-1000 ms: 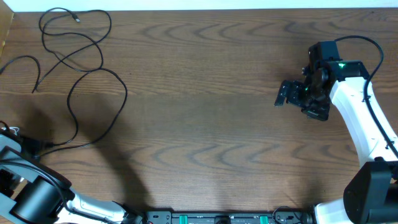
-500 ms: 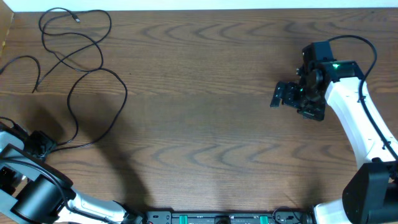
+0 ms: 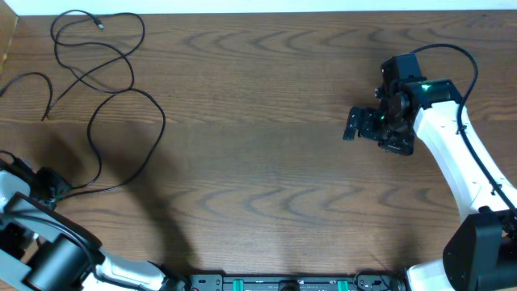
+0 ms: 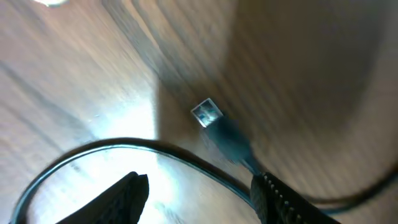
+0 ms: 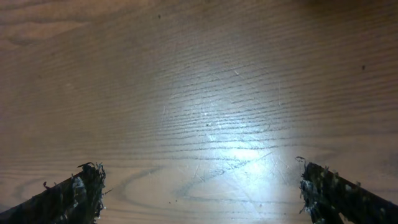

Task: Untangle cables

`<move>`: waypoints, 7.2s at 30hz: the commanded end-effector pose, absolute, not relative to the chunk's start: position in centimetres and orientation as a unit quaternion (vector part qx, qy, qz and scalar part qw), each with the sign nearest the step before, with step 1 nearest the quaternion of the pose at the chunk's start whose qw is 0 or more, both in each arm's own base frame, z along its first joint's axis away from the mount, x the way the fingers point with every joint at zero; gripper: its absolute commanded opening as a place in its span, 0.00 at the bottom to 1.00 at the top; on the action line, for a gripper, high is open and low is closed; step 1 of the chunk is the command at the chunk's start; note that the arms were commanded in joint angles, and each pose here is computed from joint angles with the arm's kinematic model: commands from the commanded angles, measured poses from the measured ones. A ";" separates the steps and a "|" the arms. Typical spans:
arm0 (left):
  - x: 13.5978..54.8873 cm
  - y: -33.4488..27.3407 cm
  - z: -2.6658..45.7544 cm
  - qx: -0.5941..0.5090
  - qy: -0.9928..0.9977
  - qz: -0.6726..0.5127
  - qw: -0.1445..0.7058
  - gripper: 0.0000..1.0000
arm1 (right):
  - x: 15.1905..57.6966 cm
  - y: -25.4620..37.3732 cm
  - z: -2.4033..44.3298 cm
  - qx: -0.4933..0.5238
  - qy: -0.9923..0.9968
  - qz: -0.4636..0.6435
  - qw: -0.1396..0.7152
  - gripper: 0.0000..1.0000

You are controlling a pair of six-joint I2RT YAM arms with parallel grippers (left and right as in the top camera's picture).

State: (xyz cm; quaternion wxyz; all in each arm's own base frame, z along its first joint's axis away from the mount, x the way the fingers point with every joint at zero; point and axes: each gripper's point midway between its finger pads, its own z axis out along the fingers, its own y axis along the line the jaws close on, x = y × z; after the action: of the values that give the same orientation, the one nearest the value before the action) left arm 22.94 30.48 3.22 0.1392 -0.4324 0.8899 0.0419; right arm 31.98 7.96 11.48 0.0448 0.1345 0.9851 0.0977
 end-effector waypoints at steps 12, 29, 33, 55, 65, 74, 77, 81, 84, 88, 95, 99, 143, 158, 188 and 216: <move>28.2 24.5 6.0 -0.305 0.938 0.031 0.160 0.58 | 32.0 8.3 11.1 0.127 0.986 0.097 0.044 0.99; 29.1 22.0 4.8 -0.508 0.849 0.036 0.137 0.73 | 31.3 8.2 11.0 0.128 0.987 0.093 0.029 0.99; 28.6 21.6 3.8 -0.520 0.844 0.034 0.126 0.75 | 31.2 8.2 11.0 0.129 0.987 0.093 0.027 0.99; 24.2 22.8 0.5 -0.606 0.787 0.099 0.063 0.74 | 31.4 8.2 11.0 0.128 0.987 0.094 0.031 0.99; 23.8 22.9 -0.2 -0.610 0.784 0.099 0.052 0.61 | 31.2 8.2 11.0 0.129 0.987 0.093 0.028 0.99; 23.8 22.8 -1.6 -0.609 0.786 0.099 0.040 0.46 | 31.2 8.3 11.0 0.129 0.987 0.094 0.027 0.99; 23.8 22.9 -1.5 -0.610 0.785 0.099 0.041 0.42 | 31.2 8.3 11.0 0.129 0.987 0.095 0.027 0.99; 24.3 23.3 -1.3 -0.609 0.785 0.099 0.052 0.27 | 31.1 8.3 11.0 0.129 0.987 0.094 0.026 0.99; 25.3 24.0 -0.3 -0.587 0.800 0.101 0.067 0.08 | 31.0 8.2 11.0 0.129 0.987 0.093 0.023 0.99; 26.4 24.9 1.4 -0.558 0.818 0.105 0.090 0.08 | 31.0 8.2 11.0 0.129 0.987 0.093 0.024 0.99; 27.1 25.5 2.7 -0.557 0.814 0.107 0.120 0.08 | 31.2 8.3 11.0 0.129 0.987 0.094 0.027 0.99; 27.1 25.4 2.7 -0.557 0.815 0.107 0.119 0.08 | 31.2 8.3 11.0 0.129 0.987 0.094 0.027 0.99; 26.2 24.2 6.6 -0.574 0.805 0.093 0.119 0.54 | 30.9 8.3 11.0 0.129 0.987 0.096 0.021 0.99; 36.7 6.3 18.6 -0.299 0.892 -0.143 0.307 0.83 | 30.7 10.7 12.8 0.079 0.980 0.181 0.028 0.99; 20.8 -5.2 28.7 -0.055 0.902 -0.057 0.425 0.91 | 18.5 3.2 27.0 0.088 0.932 0.079 0.344 0.99; 14.2 -1.5 29.7 -0.068 0.868 -0.095 0.483 0.99 | 20.8 4.4 24.6 0.109 0.909 0.123 0.383 0.99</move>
State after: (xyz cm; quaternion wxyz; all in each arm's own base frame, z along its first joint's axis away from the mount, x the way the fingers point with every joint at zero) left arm 14.05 -1.65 30.17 0.4870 -0.0663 0.8645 -0.1052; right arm 21.14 4.26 25.07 0.3946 0.1061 0.9047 0.1204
